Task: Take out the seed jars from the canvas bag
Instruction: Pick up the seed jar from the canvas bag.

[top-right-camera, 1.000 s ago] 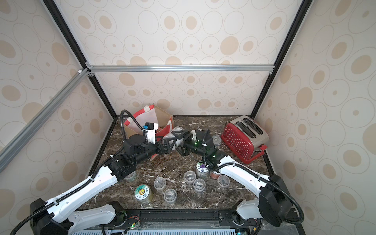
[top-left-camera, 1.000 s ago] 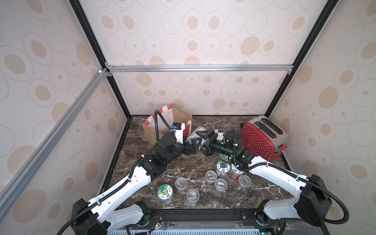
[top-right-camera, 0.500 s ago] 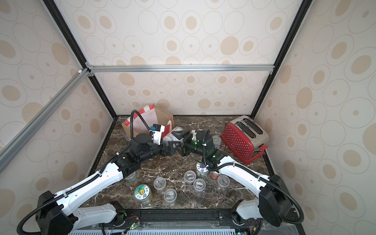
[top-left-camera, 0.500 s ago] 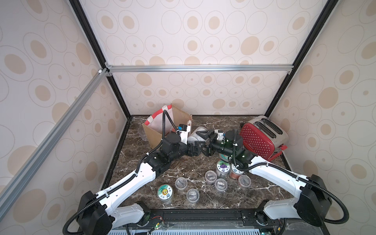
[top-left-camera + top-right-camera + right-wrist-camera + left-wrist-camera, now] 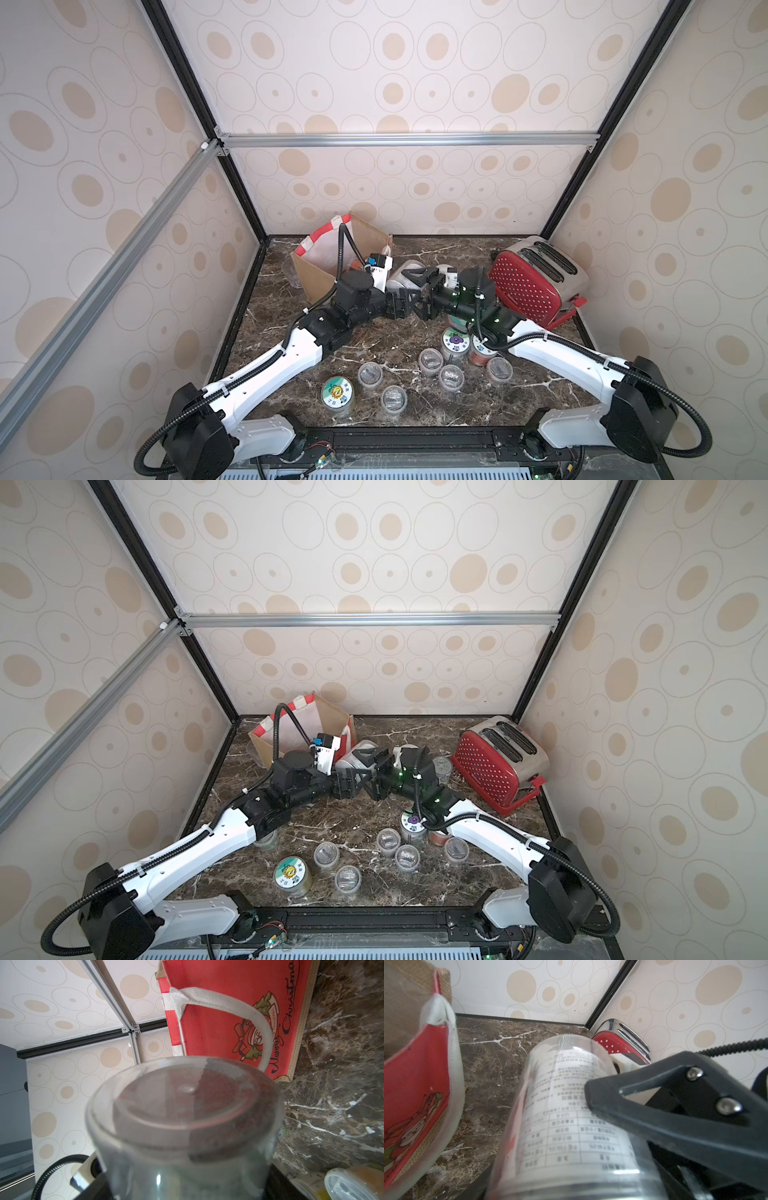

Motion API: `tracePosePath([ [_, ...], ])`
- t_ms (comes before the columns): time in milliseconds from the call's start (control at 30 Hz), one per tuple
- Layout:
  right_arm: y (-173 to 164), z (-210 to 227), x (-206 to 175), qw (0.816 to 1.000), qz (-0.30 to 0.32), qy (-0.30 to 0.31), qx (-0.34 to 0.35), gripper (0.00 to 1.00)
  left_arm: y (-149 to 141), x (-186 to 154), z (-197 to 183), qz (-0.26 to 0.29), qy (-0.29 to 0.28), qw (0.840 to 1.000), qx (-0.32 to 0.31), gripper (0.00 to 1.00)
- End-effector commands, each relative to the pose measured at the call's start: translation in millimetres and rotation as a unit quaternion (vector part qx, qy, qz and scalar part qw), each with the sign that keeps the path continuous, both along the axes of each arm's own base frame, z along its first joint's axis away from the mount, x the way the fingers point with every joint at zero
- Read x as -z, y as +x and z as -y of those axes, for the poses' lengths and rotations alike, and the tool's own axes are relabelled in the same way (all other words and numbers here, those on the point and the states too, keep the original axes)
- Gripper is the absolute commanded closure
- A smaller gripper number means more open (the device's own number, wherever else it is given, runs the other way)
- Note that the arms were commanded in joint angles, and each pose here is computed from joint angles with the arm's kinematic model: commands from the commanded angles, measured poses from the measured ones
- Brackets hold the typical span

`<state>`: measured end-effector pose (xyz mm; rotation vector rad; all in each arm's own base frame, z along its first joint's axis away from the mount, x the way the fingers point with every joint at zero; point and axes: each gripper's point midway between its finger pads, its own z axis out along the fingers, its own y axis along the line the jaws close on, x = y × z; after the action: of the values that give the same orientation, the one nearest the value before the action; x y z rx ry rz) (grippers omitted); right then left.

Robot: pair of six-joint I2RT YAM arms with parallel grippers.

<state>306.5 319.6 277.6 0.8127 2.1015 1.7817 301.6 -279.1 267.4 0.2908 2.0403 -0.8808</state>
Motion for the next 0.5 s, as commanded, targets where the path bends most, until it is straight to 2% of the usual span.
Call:
tracePosePath([
  [0,-10,25,3,0.998,0.021,-0.065,0.01,0.03,15,-6,-10,0.003,0.027,0.999,-0.038,0.36],
  [33,-11,35,8,0.995,0.024,-0.09,0.018,0.0,17,-2,-11,-0.002,0.038,0.998,-0.042,0.37],
  [167,-19,89,26,0.975,0.039,-0.212,0.057,0.0,27,21,-13,-0.037,0.1,0.993,-0.056,0.38],
  [267,-27,125,31,0.955,0.05,-0.281,0.081,0.0,36,42,-9,-0.07,0.147,0.985,-0.055,0.39],
  [333,-34,142,31,0.944,0.058,-0.312,0.091,0.0,41,54,-2,-0.089,0.184,0.978,-0.045,0.39],
  [467,-43,166,27,0.925,0.076,-0.358,0.102,0.0,52,87,16,-0.13,0.276,0.952,-0.021,0.38],
])
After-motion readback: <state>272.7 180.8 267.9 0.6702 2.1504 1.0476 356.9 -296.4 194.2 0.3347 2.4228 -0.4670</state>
